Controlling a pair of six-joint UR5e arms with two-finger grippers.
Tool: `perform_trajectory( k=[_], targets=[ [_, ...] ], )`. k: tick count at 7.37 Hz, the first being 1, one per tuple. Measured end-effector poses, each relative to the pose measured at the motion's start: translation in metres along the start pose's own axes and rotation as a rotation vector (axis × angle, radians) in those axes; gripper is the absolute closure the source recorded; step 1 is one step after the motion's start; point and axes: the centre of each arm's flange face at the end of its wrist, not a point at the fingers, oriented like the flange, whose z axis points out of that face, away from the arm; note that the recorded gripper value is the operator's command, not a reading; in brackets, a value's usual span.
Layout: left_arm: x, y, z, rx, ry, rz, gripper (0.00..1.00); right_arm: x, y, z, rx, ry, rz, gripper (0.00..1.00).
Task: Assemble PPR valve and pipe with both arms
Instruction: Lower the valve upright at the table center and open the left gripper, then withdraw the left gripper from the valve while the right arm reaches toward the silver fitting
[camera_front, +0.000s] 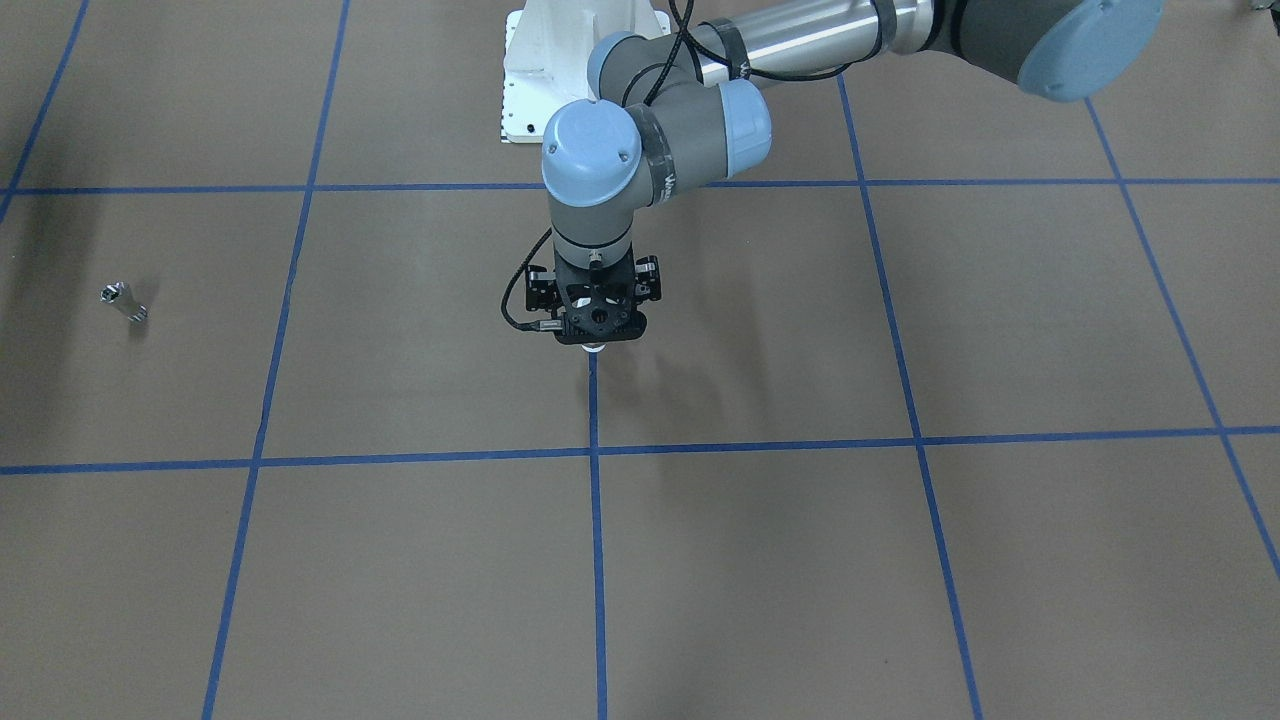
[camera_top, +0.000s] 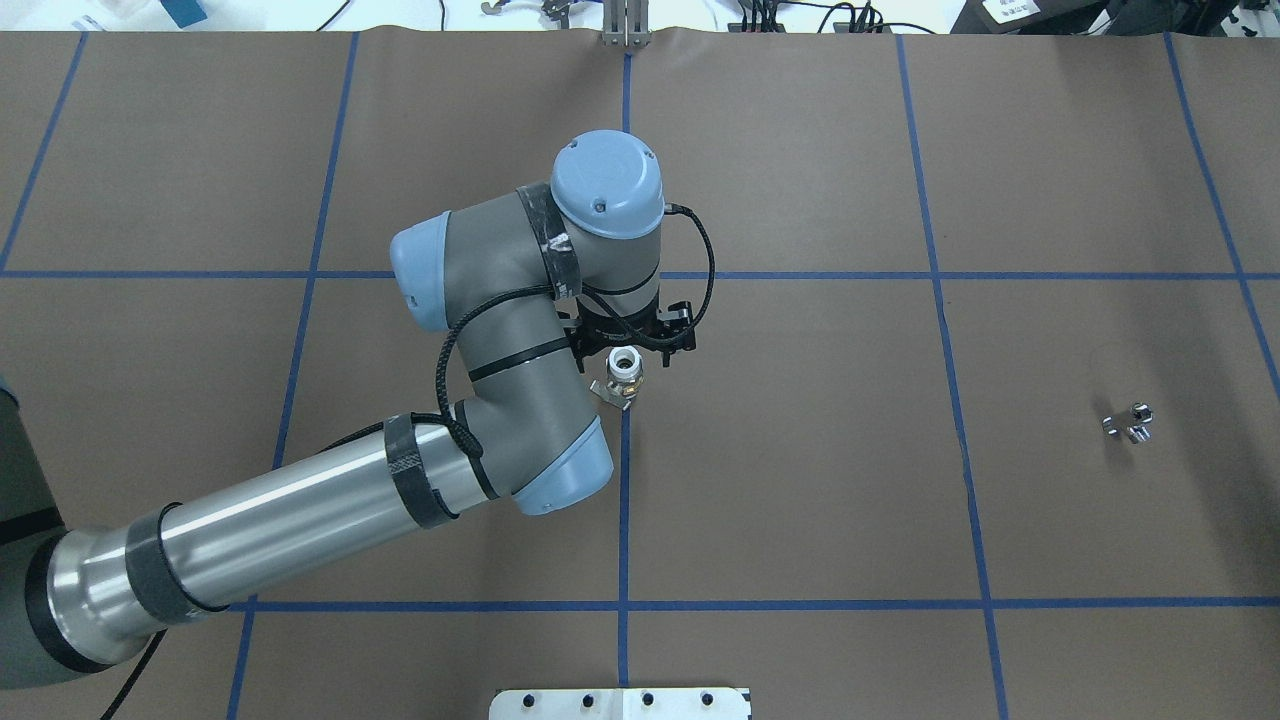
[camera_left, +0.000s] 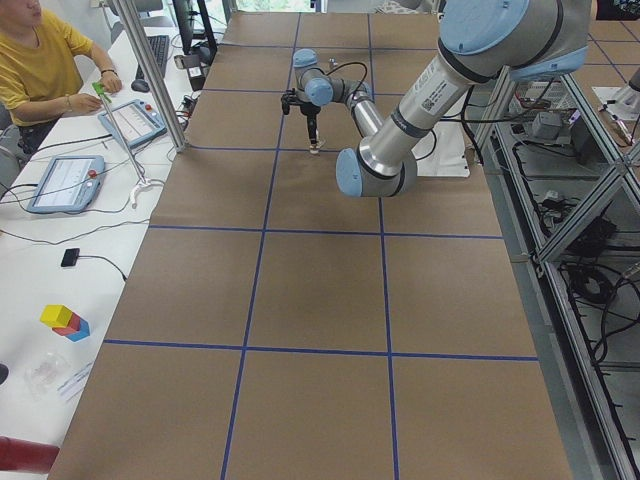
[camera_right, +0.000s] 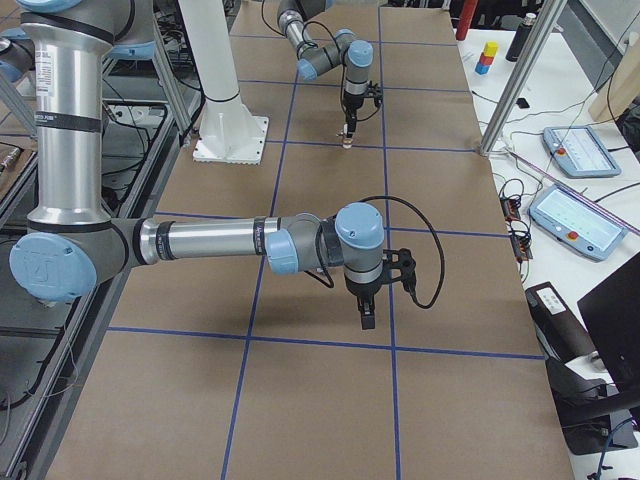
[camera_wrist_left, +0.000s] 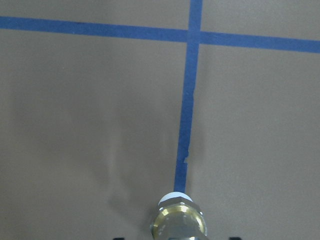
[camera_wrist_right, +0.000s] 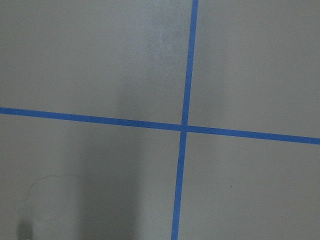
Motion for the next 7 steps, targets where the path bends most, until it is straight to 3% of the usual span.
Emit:
perform_trajectory(
  k=[4, 7],
  targets=[
    [-0.116, 0.055, -0.066, 0.061, 0.109, 0.114, 0.01, -0.026, -0.006, 0.007, 0.017, -0.021, -0.035, 0.00],
    [-0.217, 0.070, -0.074, 0.082, 0.056, 0.286, 0.01, -0.095, -0.007, 0.045, 0.033, -0.080, 0.031, 0.00]
  ],
)
